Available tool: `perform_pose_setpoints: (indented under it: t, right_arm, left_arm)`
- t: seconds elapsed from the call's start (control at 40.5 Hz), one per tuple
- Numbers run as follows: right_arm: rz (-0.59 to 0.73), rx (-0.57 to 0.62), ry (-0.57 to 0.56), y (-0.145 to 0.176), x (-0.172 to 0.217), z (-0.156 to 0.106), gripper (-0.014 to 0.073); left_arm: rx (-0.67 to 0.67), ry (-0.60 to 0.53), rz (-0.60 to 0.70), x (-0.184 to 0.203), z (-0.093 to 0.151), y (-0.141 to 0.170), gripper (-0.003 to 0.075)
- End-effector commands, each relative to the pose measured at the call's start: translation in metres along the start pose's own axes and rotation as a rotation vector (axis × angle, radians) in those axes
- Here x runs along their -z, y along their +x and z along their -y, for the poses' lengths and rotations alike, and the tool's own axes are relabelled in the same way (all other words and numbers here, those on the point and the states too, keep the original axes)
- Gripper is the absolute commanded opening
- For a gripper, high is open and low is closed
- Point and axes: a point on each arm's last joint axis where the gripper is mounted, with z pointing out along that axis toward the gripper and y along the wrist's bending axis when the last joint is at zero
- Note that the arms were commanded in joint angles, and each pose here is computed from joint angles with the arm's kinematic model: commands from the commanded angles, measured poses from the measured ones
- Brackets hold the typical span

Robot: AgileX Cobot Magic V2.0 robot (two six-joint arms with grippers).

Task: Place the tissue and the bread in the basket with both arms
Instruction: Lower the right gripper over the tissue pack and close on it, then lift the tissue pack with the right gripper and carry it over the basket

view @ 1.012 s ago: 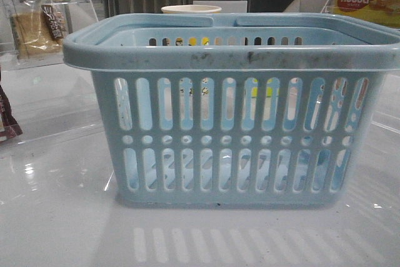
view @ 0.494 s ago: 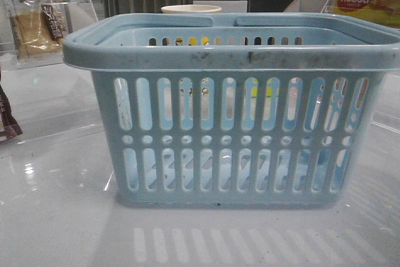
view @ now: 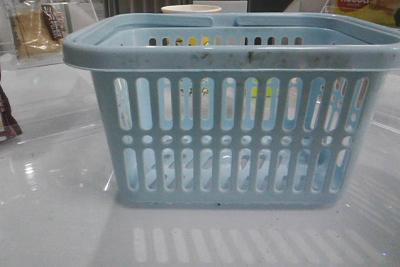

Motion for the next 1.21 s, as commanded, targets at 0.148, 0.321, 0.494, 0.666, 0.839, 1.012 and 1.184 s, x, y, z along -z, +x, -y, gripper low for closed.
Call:
perform_pose_setpoints:
  t: [0.148,0.321,0.494,0.666,0.839,1.012,1.184]
  right_arm:
    - [0.161,0.01,0.009,-0.03,0.026,0.004,0.0223]
    - [0.191,-0.001,0.005,-0.037,0.043,0.003,0.0223]
    - [0.245,-0.08,-0.032,-0.049,0.081,0.0,0.0223]
    - [0.273,-0.219,-0.12,-0.057,0.134,-0.005,0.0223]
    - [0.282,-0.172,-0.205,-0.055,0.192,-0.024,0.0212]
    - [0.263,0.04,-0.334,-0.043,0.233,-0.066,0.0212]
    - [0.219,0.219,-0.501,-0.027,0.248,-0.118,0.0212]
  left_arm:
    - [0.016,-0.003,0.101,0.003,-0.001,-0.015,0.0093]
    - [0.016,-0.003,0.101,0.003,-0.001,-0.015,0.0093]
    - [0.016,-0.003,0.101,0.003,-0.001,-0.015,0.0093]
    - [0.016,-0.003,0.101,0.003,-0.001,-0.015,0.0093]
    - [0.016,-0.003,0.101,0.003,-0.001,-0.015,0.0093]
    - [0.016,-0.004,0.112,0.003,-0.001,-0.016,0.0093]
    - [0.016,-0.004,0.112,0.003,-0.001,-0.016,0.0093]
